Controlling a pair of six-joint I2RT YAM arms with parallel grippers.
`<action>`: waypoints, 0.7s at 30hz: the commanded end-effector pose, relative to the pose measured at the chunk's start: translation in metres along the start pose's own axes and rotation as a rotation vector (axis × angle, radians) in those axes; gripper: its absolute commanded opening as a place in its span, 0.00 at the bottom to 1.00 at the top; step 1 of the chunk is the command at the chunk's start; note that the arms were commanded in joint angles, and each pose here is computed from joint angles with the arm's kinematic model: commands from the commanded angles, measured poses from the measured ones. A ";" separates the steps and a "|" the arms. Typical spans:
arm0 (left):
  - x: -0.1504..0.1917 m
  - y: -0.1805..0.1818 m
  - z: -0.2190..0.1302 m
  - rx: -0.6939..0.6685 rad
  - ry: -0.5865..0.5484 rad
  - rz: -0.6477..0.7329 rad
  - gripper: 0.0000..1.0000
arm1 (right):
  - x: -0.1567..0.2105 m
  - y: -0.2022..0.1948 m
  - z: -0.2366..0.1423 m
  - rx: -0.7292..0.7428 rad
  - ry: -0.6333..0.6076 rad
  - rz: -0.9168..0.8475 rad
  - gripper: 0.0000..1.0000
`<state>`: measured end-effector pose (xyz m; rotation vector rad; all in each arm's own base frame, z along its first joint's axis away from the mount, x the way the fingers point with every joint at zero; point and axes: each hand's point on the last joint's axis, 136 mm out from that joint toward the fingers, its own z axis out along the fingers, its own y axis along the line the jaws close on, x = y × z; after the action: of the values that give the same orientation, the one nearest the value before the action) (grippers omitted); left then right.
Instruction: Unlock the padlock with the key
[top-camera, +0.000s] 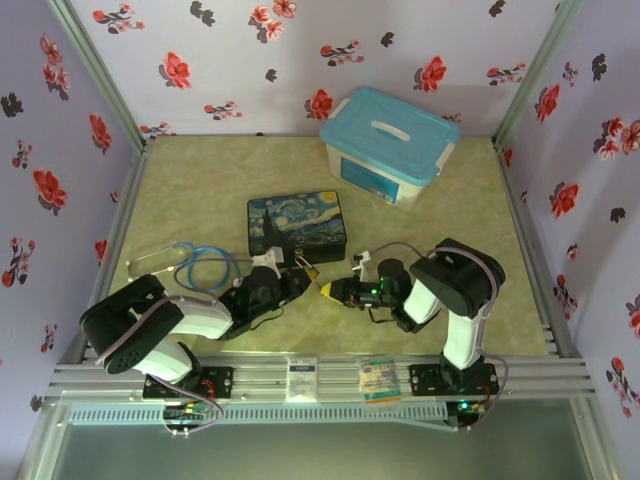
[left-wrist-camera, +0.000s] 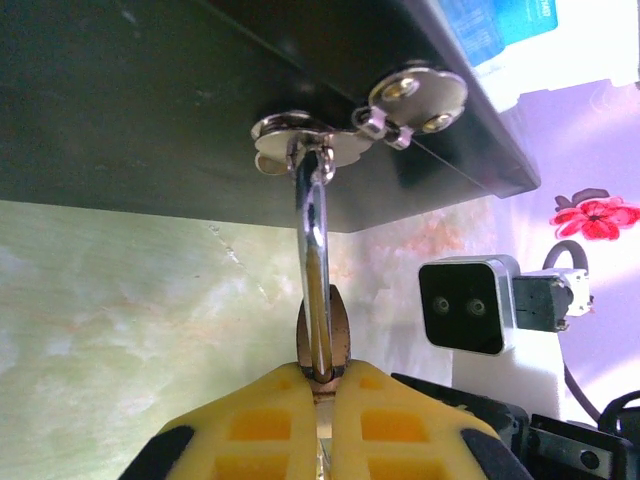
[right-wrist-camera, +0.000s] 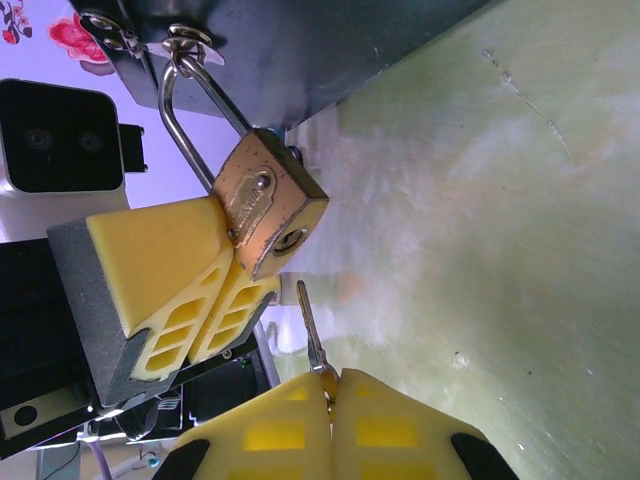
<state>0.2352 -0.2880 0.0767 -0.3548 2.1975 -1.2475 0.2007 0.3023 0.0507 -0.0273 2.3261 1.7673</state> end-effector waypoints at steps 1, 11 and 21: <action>-0.012 -0.027 -0.001 0.116 -0.042 -0.012 0.00 | -0.009 0.013 0.000 -0.044 -0.013 -0.037 0.00; -0.005 -0.011 -0.001 0.088 -0.025 -0.022 0.00 | -0.013 0.017 -0.004 -0.056 -0.023 -0.041 0.00; -0.006 -0.013 0.001 0.112 -0.032 -0.051 0.00 | -0.015 0.010 -0.007 -0.042 -0.030 -0.031 0.00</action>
<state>0.2332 -0.2882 0.0677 -0.3841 2.1943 -1.2913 0.2103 0.2954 0.0545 -0.0010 2.3032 1.7688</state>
